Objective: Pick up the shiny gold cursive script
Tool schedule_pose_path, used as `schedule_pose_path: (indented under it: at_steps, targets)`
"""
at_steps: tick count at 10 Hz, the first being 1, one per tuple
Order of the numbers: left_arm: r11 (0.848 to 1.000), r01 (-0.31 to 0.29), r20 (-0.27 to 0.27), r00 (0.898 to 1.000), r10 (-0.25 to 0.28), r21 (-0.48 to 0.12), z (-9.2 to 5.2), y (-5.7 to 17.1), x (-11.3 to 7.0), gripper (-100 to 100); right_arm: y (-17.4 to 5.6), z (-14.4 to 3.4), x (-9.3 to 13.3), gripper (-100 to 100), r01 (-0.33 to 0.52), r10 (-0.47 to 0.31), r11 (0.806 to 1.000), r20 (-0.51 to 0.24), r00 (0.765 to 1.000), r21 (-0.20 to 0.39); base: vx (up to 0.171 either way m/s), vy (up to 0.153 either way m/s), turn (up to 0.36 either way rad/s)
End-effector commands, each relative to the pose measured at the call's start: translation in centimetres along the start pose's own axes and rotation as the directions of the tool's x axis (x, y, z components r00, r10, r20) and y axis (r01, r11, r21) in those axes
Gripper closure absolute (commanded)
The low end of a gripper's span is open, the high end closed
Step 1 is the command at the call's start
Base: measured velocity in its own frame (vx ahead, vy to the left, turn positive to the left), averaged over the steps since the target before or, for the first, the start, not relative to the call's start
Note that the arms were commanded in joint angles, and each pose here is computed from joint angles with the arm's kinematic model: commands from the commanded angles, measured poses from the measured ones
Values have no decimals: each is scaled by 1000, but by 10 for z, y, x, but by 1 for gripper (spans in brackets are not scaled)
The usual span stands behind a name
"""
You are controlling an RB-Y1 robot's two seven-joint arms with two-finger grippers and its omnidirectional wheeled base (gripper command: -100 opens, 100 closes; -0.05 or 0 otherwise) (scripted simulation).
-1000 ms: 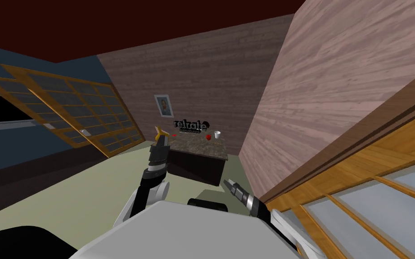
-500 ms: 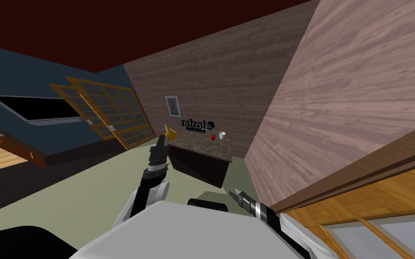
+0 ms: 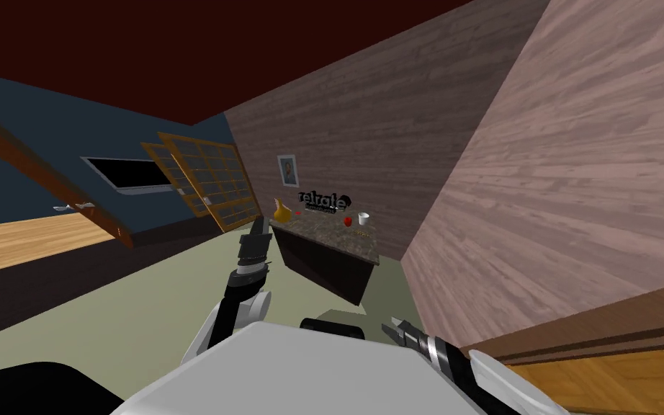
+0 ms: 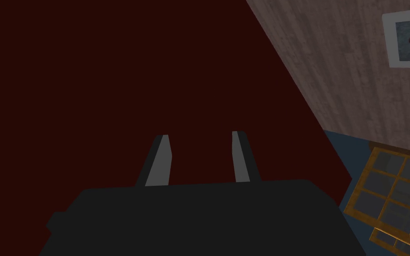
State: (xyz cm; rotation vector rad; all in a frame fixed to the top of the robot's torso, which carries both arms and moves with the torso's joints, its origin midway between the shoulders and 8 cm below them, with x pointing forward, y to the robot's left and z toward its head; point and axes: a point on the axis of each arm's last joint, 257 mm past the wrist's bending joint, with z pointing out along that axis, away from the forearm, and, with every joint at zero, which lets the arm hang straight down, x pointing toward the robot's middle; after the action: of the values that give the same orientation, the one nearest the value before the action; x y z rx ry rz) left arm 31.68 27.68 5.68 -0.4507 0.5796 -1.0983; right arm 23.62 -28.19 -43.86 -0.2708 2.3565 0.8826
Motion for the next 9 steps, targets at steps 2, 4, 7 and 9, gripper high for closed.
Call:
schedule_pose_path:
  at_steps: [2, 4, 7, 9]
  targets:
    - [1000, 0, 0, 1000, 0, 0, 0, 0, 0, 0, -34, -33, 20, -100, 37, -30, 997, -99, 995, 63, 19, 4, 235]
    - [1000, 0, 0, 1000, 0, 0, 0, 0, 0, 0, -62, -61, 35, -100, 67, -47, 992, -176, 983, 110, 28, 8, 259]
    - [1000, 0, 0, 1000, 0, 0, 0, 0, 0, 0, -88, -92, 47, -100, 96, -55, 983, -249, 967, 156, 22, 12, 154]
    - [1000, 0, 0, 1000, 0, 0, 0, 0, 0, 0, -111, -123, 56, -100, 122, -56, 973, -312, 948, 198, 50, 17, 272]
